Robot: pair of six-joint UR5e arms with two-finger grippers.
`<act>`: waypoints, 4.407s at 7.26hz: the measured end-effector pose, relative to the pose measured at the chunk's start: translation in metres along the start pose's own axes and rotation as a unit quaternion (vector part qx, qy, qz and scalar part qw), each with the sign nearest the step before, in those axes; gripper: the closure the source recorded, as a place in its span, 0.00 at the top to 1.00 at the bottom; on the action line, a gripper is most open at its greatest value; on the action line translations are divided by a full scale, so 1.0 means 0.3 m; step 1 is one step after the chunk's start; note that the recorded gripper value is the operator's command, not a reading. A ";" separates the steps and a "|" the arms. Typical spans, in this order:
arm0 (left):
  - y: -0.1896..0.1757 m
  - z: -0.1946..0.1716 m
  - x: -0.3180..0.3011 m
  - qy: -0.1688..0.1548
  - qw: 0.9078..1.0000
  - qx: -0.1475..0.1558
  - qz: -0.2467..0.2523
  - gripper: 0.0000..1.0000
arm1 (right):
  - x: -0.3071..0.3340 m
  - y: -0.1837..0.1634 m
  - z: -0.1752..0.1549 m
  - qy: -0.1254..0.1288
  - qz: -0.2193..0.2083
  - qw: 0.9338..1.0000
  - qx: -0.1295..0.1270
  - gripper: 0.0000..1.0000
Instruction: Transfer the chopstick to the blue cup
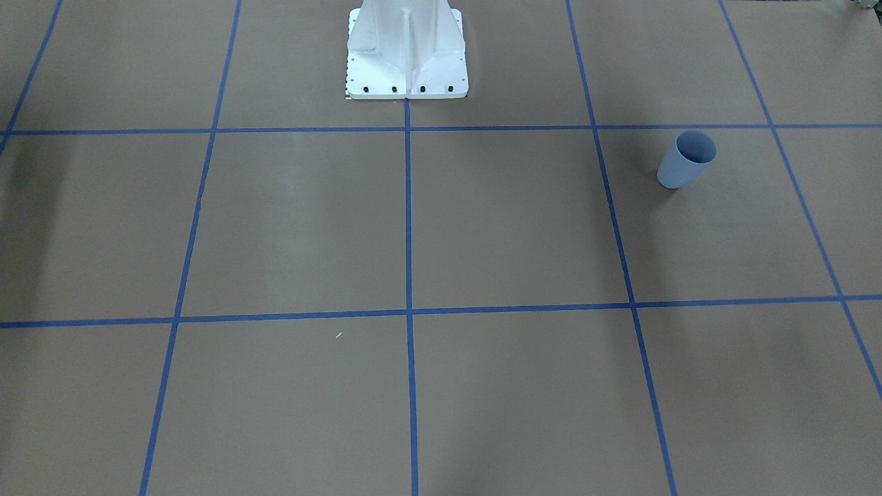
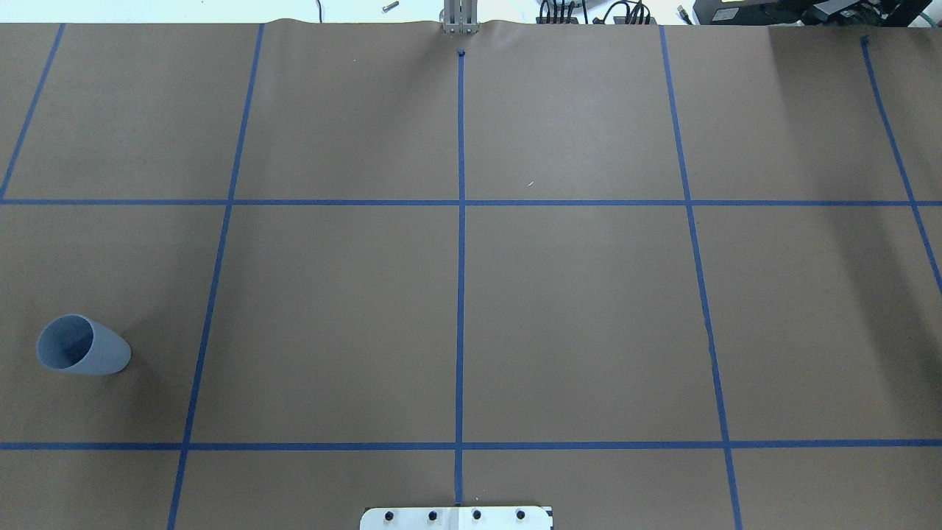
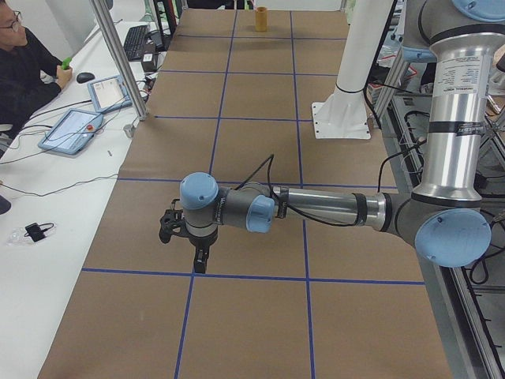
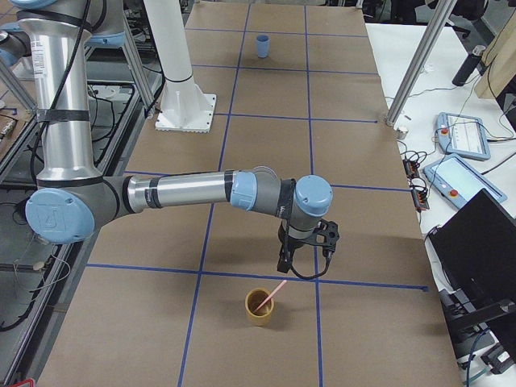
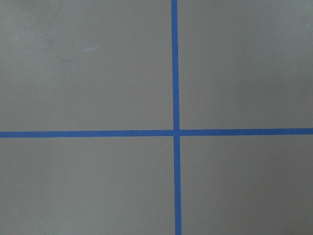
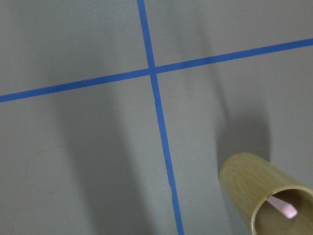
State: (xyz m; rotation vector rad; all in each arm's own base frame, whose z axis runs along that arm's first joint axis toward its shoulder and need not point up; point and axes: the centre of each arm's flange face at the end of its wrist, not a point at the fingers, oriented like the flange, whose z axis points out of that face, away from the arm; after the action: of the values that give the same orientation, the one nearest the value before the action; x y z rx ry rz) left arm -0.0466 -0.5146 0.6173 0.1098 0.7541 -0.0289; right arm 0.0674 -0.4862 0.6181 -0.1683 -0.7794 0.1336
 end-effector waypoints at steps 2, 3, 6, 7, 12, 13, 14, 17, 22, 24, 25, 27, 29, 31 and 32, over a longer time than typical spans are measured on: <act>0.002 0.000 -0.001 0.000 1.000 0.000 0.000 0.98 | 0.001 0.000 0.001 0.000 -0.004 1.000 0.002 1.00; 0.002 0.001 -0.001 -0.001 1.000 0.000 -0.001 0.98 | 0.003 0.002 0.003 0.000 -0.005 1.000 0.003 1.00; -0.003 -0.014 0.029 0.005 1.000 0.007 0.010 0.98 | -0.011 0.000 -0.009 -0.003 -0.016 1.000 0.011 1.00; -0.013 -0.036 0.072 0.011 1.000 0.015 0.021 0.98 | -0.010 -0.001 -0.009 -0.003 -0.021 1.000 0.016 1.00; 0.027 0.017 0.442 0.088 0.996 -0.009 0.027 0.98 | -0.067 -0.049 -0.064 0.000 -0.041 0.998 0.037 1.00; 0.108 0.048 0.446 0.096 0.995 -0.006 0.019 0.98 | -0.062 -0.048 -0.058 0.000 -0.037 0.999 0.036 1.00; 0.217 0.088 0.448 0.111 0.994 0.000 0.003 0.98 | -0.056 -0.043 -0.052 0.001 -0.035 0.999 0.035 1.00; 0.417 0.225 0.584 0.136 0.990 -0.003 -0.027 0.98 | -0.028 -0.018 -0.023 -0.002 -0.036 0.999 0.032 1.00; 0.531 0.313 0.654 0.140 0.990 -0.027 -0.005 0.98 | -0.029 -0.010 -0.021 -0.007 -0.037 0.999 0.037 1.00; 0.555 0.335 0.669 0.141 0.989 -0.037 0.004 0.74 | -0.026 -0.012 -0.018 -0.008 -0.035 0.999 0.036 1.00; 0.562 0.347 0.677 0.140 0.989 -0.042 0.007 0.34 | -0.026 -0.012 -0.018 -0.008 -0.036 0.999 0.036 1.00; 0.563 0.358 0.691 0.141 0.989 -0.046 0.010 0.00 | -0.026 -0.013 -0.018 -0.007 -0.036 0.999 0.036 1.00; 0.561 0.351 0.703 0.144 0.989 -0.046 0.010 0.00 | -0.024 -0.013 -0.016 -0.008 -0.035 0.999 0.036 1.00; 0.551 0.272 0.752 0.169 0.984 -0.060 0.000 0.00 | -0.025 -0.012 -0.018 -0.008 -0.036 0.999 0.036 1.00; 0.517 0.215 0.791 0.182 0.981 -0.071 -0.012 0.00 | -0.026 -0.012 -0.020 -0.009 -0.036 0.999 0.037 1.00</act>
State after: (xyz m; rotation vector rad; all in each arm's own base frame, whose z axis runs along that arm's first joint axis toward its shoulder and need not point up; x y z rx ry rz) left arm 0.1804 -0.3645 0.5154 -0.0320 1.1214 0.0220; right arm 0.0664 -0.4918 0.6093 -0.0696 -0.7956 0.0965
